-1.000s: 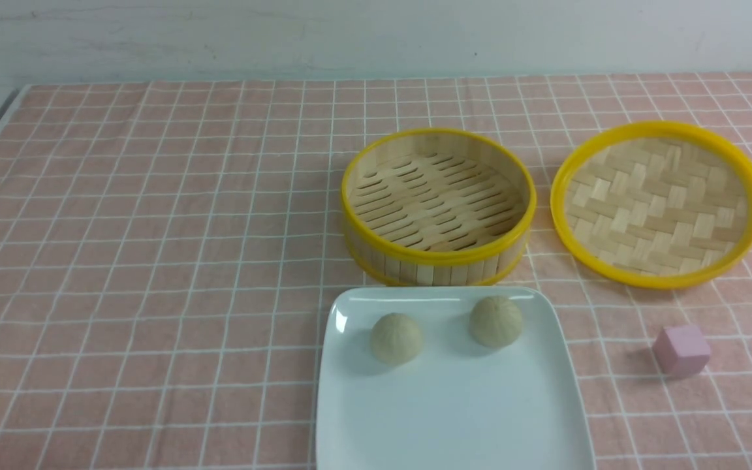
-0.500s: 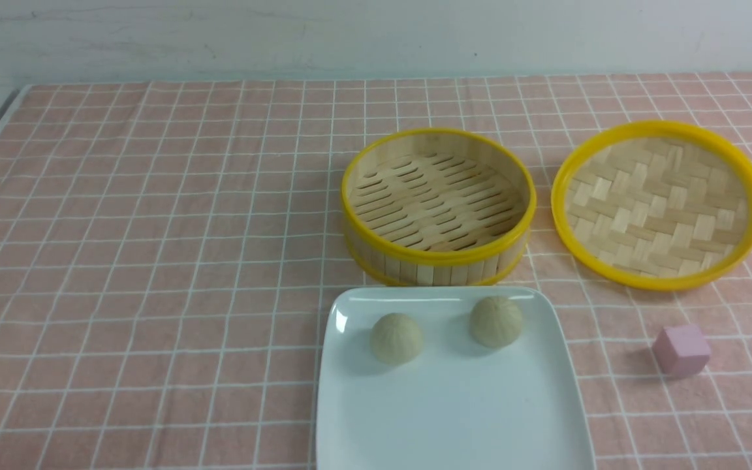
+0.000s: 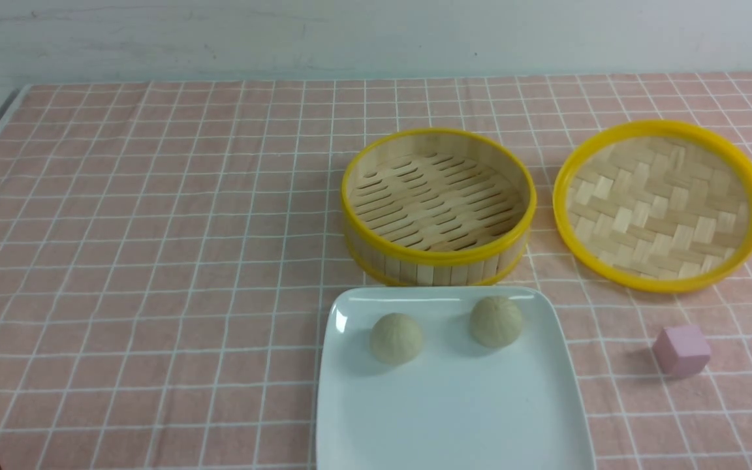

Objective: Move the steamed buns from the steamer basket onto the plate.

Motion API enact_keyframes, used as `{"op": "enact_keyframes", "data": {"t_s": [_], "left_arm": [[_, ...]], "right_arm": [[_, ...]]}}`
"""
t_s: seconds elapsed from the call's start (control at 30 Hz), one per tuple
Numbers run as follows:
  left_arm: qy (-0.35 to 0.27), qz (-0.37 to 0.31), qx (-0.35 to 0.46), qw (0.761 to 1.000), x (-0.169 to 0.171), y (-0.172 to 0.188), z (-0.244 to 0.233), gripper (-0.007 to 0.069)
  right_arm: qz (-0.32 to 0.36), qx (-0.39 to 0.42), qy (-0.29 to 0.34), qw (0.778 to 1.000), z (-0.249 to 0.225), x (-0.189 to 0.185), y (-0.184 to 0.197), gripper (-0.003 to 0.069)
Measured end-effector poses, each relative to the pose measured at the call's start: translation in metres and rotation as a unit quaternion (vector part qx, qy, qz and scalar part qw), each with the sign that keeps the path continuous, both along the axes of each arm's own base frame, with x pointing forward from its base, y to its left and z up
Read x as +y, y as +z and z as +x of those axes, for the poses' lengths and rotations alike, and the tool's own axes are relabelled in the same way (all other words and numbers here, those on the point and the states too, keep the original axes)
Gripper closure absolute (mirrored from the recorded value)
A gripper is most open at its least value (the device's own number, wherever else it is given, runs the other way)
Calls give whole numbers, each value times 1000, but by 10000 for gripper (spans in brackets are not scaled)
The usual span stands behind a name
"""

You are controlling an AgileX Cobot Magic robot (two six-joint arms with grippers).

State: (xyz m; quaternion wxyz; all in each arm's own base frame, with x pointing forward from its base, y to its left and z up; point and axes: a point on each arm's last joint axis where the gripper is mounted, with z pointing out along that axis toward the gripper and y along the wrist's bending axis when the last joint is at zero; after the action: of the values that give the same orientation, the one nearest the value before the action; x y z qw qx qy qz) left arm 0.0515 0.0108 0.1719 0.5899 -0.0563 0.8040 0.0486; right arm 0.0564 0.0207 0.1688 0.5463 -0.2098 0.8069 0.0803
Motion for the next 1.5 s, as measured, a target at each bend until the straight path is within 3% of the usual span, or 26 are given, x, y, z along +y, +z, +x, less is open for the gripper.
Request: {"op": "enact_keyframes", "data": {"t_s": [1.5], "left_arm": [[3,-2,-1,1000,0,0,0,113]], "right_arm": [[0,0,0,1000,0,0,0,164]]}}
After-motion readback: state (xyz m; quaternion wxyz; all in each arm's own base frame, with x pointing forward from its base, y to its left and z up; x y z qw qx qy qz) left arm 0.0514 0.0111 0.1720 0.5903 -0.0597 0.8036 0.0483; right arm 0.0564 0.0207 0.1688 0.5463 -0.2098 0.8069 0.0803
